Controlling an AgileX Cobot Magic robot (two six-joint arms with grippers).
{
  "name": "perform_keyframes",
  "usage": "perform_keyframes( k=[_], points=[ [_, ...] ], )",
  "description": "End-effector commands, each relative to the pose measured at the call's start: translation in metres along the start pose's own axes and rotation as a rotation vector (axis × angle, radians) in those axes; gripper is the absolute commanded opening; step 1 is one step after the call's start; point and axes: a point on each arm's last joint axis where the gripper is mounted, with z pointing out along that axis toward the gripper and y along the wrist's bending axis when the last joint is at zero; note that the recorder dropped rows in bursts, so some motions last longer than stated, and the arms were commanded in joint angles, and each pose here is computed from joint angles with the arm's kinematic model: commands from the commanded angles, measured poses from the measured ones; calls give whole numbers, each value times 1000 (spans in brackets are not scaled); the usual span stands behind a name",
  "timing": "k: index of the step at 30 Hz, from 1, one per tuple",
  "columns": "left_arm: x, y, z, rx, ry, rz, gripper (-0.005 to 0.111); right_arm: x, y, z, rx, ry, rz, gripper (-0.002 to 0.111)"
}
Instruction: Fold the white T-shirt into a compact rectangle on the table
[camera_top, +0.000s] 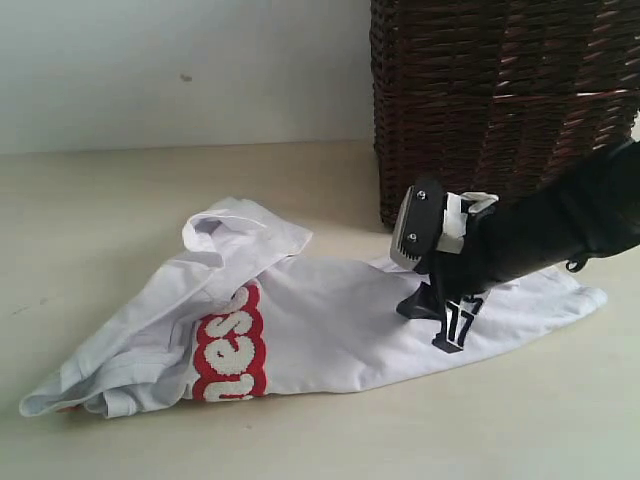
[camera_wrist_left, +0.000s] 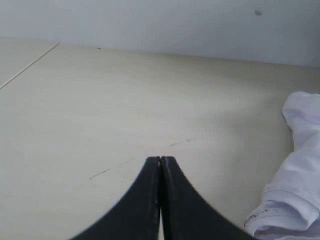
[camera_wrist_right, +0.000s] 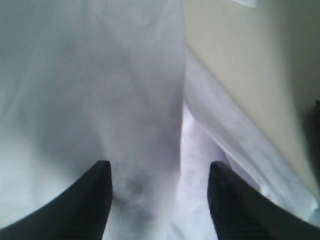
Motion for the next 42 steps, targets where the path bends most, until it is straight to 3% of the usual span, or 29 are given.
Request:
perform_keyframes(
  k=[1, 6, 12, 14, 16, 18, 21, 22, 24, 29, 31, 33, 35, 37, 40, 42],
  points=[
    [0, 0, 0, -3, -11, -4, 0, -3, -1, -1, -27, -23, -13, 39],
    [0, 0, 0, -3, -11, -4, 0, -19, 19, -24, -226, -119, -166, 0],
    [0, 0, 0, -3, -11, -4, 0, -17, 49, -53, -580, -64, -218, 0],
    [0, 0, 0, -3, -11, -4, 0, -10, 52, -56, -633, 8, -245, 1],
    [0, 0, 0, -3, -11, -4, 0, -5, 48, -53, -587, 52, -271, 6],
    [0, 0, 0, -3, -11, -4, 0, -4, 39, -48, -471, 92, -249, 19],
    [0, 0, 0, -3, -11, -4, 0, -5, 16, -41, -198, 112, -182, 42],
    [0, 0, 0, -3, -11, -4, 0, -6, 0, -39, -16, 114, -145, 53],
    [0, 0, 0, -3, -11, -4, 0, -1, -10, -29, 90, 128, -113, 55],
    [0, 0, 0, -3, -11, -4, 0, 22, -4, 7, 11, 200, -64, 50],
    [0, 0, 0, -3, -11, -4, 0, 19, 6, 3, -97, 190, -23, 28],
    [0, 0, 0, -3, -11, -4, 0, 13, 25, -11, -316, 161, -86, 11],
    [0, 0, 0, -3, -11, -4, 0, 9, 40, -27, -494, 162, -116, 3],
    [0, 0, 0, -3, -11, -4, 0, 10, 47, -38, -588, 184, -153, 3],
    [0, 0, 0, -3, -11, -4, 0, 5, 41, -45, -511, 173, -177, 14],
    [0, 0, 0, -3, -11, -4, 0, 0, 34, -50, -409, 159, -198, 27]
  ],
)
